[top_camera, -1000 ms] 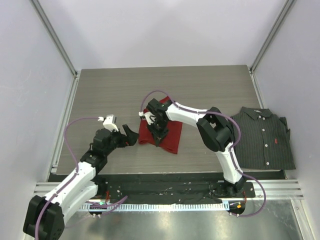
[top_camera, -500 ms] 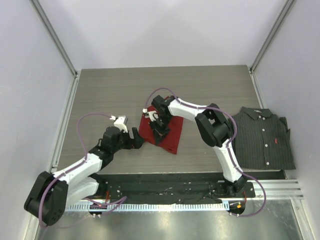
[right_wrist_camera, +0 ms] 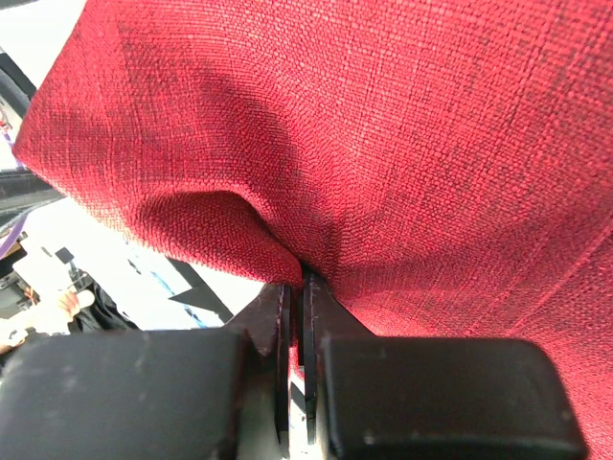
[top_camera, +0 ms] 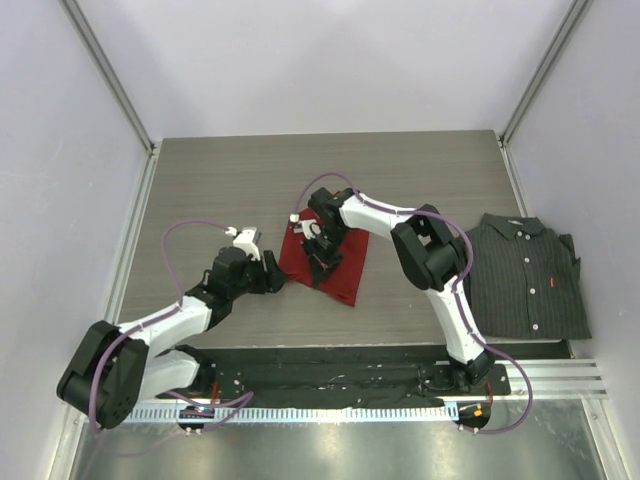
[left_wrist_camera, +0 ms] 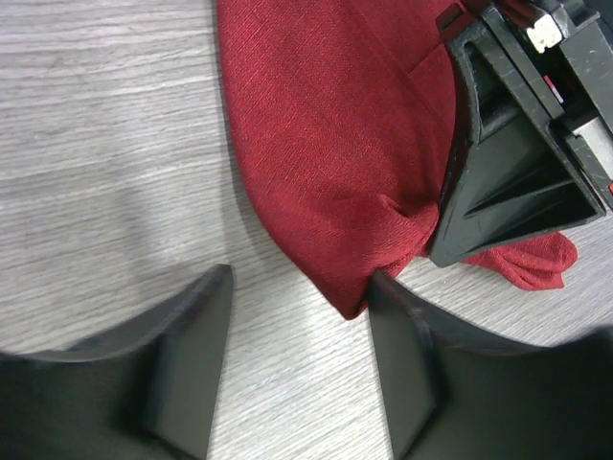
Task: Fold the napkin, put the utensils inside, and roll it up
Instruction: Roll the napkin with the utensil
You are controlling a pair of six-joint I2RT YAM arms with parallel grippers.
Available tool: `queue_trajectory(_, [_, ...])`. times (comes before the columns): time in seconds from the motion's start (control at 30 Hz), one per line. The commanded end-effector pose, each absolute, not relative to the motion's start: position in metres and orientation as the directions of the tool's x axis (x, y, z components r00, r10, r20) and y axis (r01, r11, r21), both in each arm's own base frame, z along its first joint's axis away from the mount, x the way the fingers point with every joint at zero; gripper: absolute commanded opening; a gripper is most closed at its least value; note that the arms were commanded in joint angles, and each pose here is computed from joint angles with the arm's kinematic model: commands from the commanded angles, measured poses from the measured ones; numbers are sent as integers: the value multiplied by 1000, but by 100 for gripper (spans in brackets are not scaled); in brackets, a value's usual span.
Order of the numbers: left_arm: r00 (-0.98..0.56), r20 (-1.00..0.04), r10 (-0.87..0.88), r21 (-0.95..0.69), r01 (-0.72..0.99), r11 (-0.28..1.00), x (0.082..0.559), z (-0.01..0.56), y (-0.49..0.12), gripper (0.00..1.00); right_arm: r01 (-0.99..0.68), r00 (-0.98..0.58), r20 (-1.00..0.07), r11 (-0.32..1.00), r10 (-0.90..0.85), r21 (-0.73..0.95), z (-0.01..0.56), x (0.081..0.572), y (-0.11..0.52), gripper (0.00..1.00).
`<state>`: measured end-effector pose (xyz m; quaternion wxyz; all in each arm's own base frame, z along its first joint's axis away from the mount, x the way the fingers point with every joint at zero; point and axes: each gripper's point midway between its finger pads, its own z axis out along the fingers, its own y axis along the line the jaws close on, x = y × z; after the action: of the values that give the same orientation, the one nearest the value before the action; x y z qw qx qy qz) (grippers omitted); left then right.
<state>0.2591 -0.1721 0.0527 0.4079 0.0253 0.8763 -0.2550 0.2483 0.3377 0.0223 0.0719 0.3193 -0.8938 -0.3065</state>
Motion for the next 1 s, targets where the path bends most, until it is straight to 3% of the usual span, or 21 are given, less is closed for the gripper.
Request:
queue_trajectory(0.0, [-591, -785, -186, -424, 294, 857, 282, 81, -182, 56, -539, -782, -79, 606, -619, 585, 20, 258, 336, 1])
queue_trajectory(0.2, [-612, -769, -187, -453, 315, 834, 286, 81, -193, 38, -542, -783, -96, 600, -614, 588, 24, 262, 338, 1])
queue_trajectory(0.3, [-633, -754, -176, -459, 315, 831, 284, 79, -195, 22, -553, -786, -112, 610, -608, 568, 27, 267, 337, 1])
queue_trajectory(0.33, [-636, -749, -185, -464, 303, 832, 286, 82, -196, 10, -558, -786, -121, 612, -606, 560, 28, 269, 336, 1])
queue_trajectory(0.4, [-662, -725, -189, -454, 253, 854, 284, 78, -189, 1, -573, -789, -149, 627, -596, 528, 34, 275, 335, 3])
queue_trajectory(0.8, [-809, -564, -162, -419, 112, 901, 277, 70, -183, 0, -663, -744, -439, 641, -504, 386, 92, 299, 329, 27])
queue_trajectory(0.97, [-832, -522, -187, -447, 80, 891, 275, 68, -181, 0, -724, -659, -570, 620, -491, 304, 105, 301, 330, 51])
